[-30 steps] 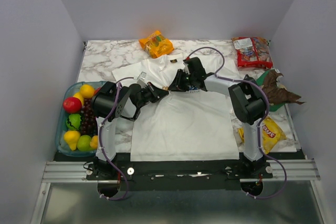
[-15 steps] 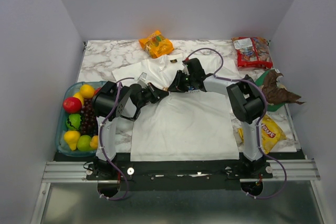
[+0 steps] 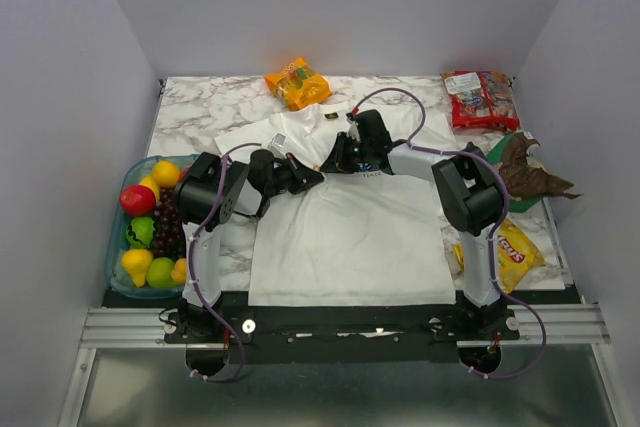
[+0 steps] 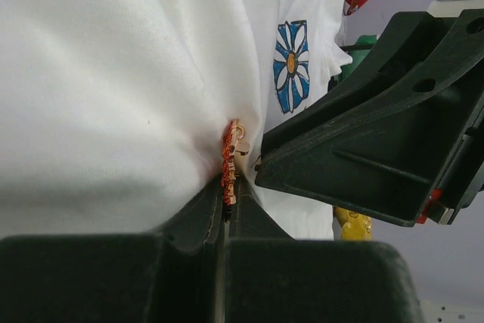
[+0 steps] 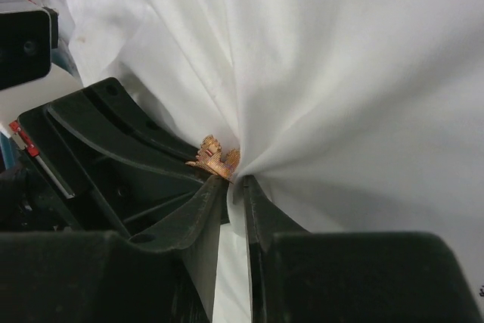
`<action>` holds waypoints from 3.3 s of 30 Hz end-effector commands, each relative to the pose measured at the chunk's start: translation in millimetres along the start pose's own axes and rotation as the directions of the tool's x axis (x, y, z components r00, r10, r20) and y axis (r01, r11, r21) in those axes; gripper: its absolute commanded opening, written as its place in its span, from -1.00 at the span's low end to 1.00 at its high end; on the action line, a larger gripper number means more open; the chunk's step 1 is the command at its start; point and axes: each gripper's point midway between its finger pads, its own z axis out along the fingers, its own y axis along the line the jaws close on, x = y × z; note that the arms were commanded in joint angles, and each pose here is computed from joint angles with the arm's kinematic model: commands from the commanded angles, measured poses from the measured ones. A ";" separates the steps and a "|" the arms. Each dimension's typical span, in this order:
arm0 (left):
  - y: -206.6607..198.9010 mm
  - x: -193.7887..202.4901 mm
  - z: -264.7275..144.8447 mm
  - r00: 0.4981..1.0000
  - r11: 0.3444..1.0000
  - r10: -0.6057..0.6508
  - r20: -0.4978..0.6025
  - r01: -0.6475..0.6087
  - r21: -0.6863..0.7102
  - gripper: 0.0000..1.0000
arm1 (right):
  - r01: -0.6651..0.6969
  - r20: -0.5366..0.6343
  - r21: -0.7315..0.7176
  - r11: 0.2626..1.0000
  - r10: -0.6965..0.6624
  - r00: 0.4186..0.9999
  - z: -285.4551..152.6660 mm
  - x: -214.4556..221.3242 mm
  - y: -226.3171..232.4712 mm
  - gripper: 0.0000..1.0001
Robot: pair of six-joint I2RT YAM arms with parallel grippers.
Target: Pin the brooch onto the clothing
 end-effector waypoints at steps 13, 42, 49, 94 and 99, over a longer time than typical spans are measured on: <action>10.7 18.4 2.5 0.996 0.999 -0.004 -0.091 0.002 -0.032 -1.00 | 0.031 -0.021 -0.047 0.998 -0.032 0.999 10.4 8.5 7.3 -0.60; 11.3 21.1 -5.6 0.996 0.998 0.041 -0.077 -0.045 -0.043 -1.00 | -0.013 0.019 0.050 0.999 0.012 1.000 17.9 7.8 -14.5 -0.63; 13.4 23.0 -7.1 0.997 0.998 0.035 -0.075 -0.039 -0.047 -1.00 | -0.018 0.028 0.069 0.997 0.016 0.999 16.7 8.3 -18.6 -0.64; 3.2 19.6 -7.3 0.997 0.999 0.038 -0.069 -0.039 -0.013 -1.00 | 0.084 0.010 0.124 0.989 -0.086 0.996 4.2 30.3 -18.0 -0.47; -3.4 20.8 -10.8 0.996 0.998 0.054 -0.065 -0.053 0.020 -1.00 | 0.071 0.038 0.168 0.983 -0.079 0.996 2.9 27.1 -23.5 -0.48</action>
